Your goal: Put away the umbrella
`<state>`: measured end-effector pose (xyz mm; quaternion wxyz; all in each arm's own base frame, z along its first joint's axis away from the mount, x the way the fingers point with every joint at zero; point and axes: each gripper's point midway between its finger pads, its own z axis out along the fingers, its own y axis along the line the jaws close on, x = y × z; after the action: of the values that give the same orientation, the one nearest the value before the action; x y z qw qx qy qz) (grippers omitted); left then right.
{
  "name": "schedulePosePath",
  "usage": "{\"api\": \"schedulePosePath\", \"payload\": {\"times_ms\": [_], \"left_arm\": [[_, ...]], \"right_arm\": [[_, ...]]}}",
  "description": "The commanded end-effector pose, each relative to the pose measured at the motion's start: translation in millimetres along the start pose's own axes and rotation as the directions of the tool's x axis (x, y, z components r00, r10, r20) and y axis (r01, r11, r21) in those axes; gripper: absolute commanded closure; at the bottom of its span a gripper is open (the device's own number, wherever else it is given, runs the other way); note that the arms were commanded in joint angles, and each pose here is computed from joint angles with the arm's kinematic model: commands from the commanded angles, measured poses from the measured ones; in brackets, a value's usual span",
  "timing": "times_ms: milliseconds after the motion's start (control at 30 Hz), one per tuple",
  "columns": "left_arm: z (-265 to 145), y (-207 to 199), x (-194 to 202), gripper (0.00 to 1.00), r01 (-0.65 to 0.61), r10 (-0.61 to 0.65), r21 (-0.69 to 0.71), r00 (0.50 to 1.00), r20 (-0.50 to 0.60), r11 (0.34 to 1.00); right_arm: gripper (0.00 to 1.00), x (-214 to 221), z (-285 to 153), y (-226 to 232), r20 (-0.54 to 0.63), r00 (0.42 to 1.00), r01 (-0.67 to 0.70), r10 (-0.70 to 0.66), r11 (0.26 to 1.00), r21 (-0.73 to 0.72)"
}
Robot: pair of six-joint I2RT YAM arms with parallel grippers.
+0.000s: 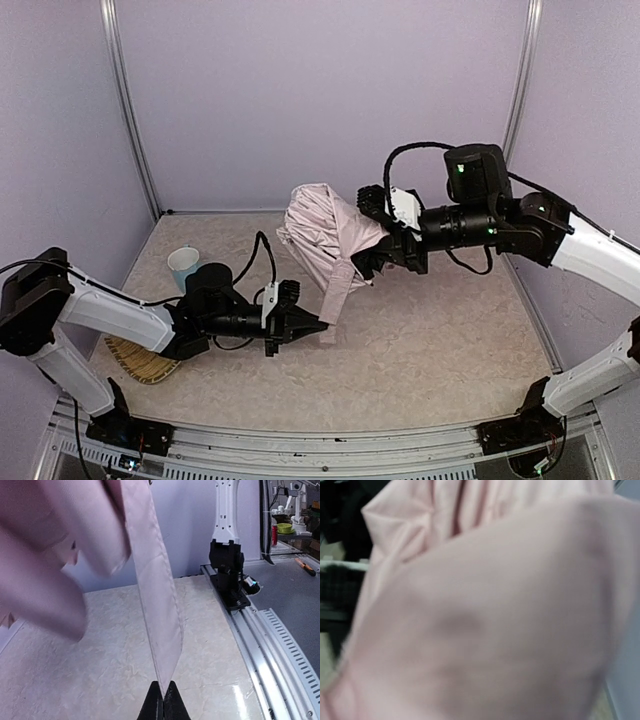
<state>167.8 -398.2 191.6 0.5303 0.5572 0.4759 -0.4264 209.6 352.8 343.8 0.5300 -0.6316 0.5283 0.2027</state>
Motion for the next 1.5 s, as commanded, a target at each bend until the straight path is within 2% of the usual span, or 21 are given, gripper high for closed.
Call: {"api": "schedulePosePath", "payload": {"times_ms": [0, 133, 233, 400, 567, 667, 900, 1067, 1267, 1467], "left_arm": [[-18, 16, 33, 1.00, -0.011, 0.002, -0.065, 0.991, -0.136, 0.998], [-27, 16, 44, 1.00, -0.049, 0.039, -0.046, 0.980, -0.195, 0.998], [-28, 28, 53, 1.00, -0.062, 0.044, -0.069, 0.969, -0.244, 0.996], [-34, 49, 47, 1.00, -0.124, 0.097, -0.101, 0.965, -0.243, 0.987], [-21, 97, 61, 1.00, -0.202, 0.144, -0.170, 0.942, -0.303, 0.964], [-12, 121, 50, 1.00, -0.234, 0.181, -0.183, 0.947, -0.267, 0.955], [-3, 129, 52, 1.00, -0.268, 0.235, -0.121, 0.944, -0.233, 0.956], [1, 131, 60, 1.00, -0.275, 0.237, -0.131, 0.940, -0.246, 0.952], [2, 142, 75, 1.00, -0.312, 0.239, -0.209, 0.919, -0.314, 0.927], [4, 163, 95, 1.00, -0.334, 0.205, -0.281, 0.892, -0.403, 0.900]], "right_arm": [[1.00, -41, -40, -17, 0.065, 0.998, -0.004, 0.001, 0.999, 0.046], [1.00, -37, -50, -14, 0.018, 0.999, -0.029, 0.029, 0.999, 0.034], [1.00, -43, -52, -5, 0.047, 0.998, -0.040, 0.041, 0.999, -0.020], [1.00, -44, -51, 10, 0.014, 0.996, -0.087, 0.089, 0.991, -0.102], [1.00, -58, -39, 68, 0.070, 0.996, -0.040, 0.062, 0.958, -0.284], [1.00, -52, -25, 111, 0.052, 0.997, -0.026, 0.049, 0.923, -0.385], [1.00, 31, 14, 181, -0.208, 0.978, -0.079, -0.012, 0.903, -0.423], [1.00, 106, 39, 216, -0.334, 0.942, -0.115, -0.039, 0.896, -0.430], [1.00, 182, 55, 261, -0.511, 0.859, -0.279, 0.016, 0.853, -0.442], [1.00, 220, 61, 286, -0.628, 0.775, -0.415, 0.069, 0.806, -0.423]]}}
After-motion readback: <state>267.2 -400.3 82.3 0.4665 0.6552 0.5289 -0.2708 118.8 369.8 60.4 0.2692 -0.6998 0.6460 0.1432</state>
